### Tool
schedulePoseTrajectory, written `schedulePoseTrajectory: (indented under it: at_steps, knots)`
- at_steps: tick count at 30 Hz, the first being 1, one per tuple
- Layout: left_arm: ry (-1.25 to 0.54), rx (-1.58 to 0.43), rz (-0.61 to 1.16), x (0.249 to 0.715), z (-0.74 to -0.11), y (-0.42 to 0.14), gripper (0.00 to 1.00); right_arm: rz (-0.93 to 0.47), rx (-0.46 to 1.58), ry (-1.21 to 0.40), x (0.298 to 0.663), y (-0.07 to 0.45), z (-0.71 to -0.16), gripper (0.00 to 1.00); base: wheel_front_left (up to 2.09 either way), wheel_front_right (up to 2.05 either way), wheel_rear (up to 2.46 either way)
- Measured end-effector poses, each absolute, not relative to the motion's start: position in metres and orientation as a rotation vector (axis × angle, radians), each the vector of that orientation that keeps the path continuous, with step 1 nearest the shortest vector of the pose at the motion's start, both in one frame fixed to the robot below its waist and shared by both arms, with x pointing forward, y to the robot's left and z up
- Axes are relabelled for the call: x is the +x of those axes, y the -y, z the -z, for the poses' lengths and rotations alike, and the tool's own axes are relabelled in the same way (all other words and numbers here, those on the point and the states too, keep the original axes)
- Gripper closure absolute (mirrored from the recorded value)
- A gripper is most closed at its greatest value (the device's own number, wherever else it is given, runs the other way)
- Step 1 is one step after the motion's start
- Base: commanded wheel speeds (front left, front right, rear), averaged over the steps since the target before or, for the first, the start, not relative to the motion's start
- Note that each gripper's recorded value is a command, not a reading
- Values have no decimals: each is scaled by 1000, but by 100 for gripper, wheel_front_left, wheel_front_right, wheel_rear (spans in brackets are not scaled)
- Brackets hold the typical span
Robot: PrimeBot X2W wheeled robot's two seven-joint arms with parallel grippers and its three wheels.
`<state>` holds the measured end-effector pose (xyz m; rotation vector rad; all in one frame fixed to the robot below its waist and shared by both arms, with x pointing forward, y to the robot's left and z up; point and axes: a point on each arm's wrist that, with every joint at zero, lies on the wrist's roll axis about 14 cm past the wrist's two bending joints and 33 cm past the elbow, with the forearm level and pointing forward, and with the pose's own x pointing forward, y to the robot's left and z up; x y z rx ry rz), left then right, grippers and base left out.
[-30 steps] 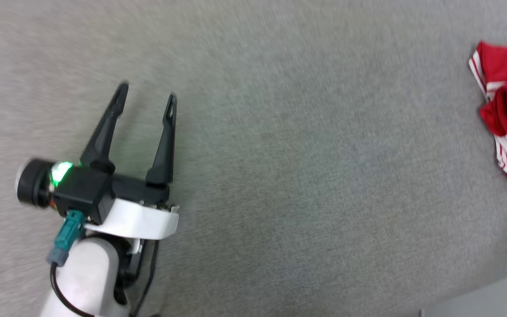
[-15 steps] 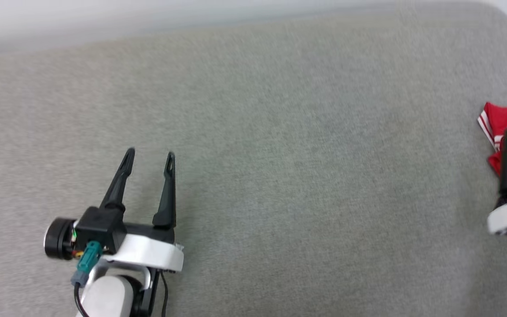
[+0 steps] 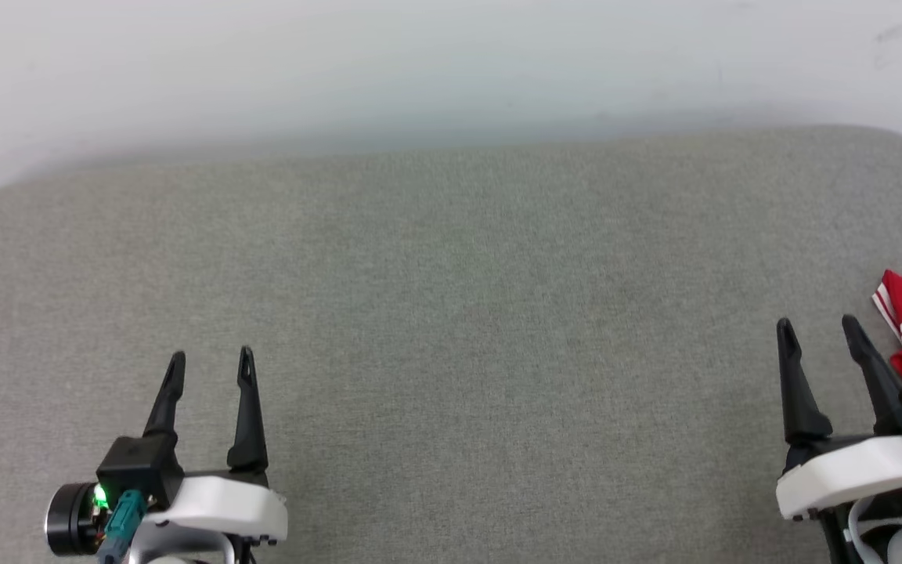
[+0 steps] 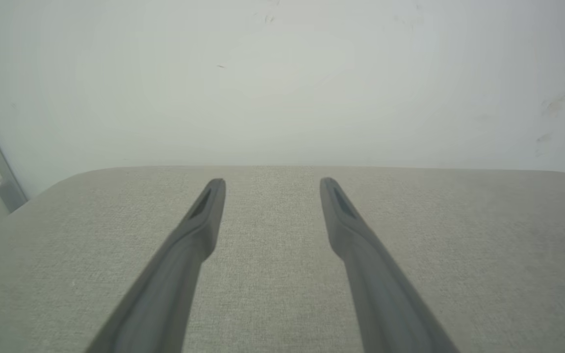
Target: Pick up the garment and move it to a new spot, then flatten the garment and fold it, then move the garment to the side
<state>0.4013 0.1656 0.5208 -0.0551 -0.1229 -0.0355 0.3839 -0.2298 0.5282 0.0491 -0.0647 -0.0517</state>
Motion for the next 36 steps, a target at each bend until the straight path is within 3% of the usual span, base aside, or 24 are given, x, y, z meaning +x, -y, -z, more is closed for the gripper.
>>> schedulePoseTrajectory:
  at_steps: [16, 36]
  knots:
    - [108, -29, 12, 358, -517, -179, 0, 11, 57, 70, 329, 208, -548, 0, 0, 0, 0]
    - [72, -34, 20, 358, -505, -176, 0, -16, 83, 77, 326, 198, -552, 0, 0, 0, 0]
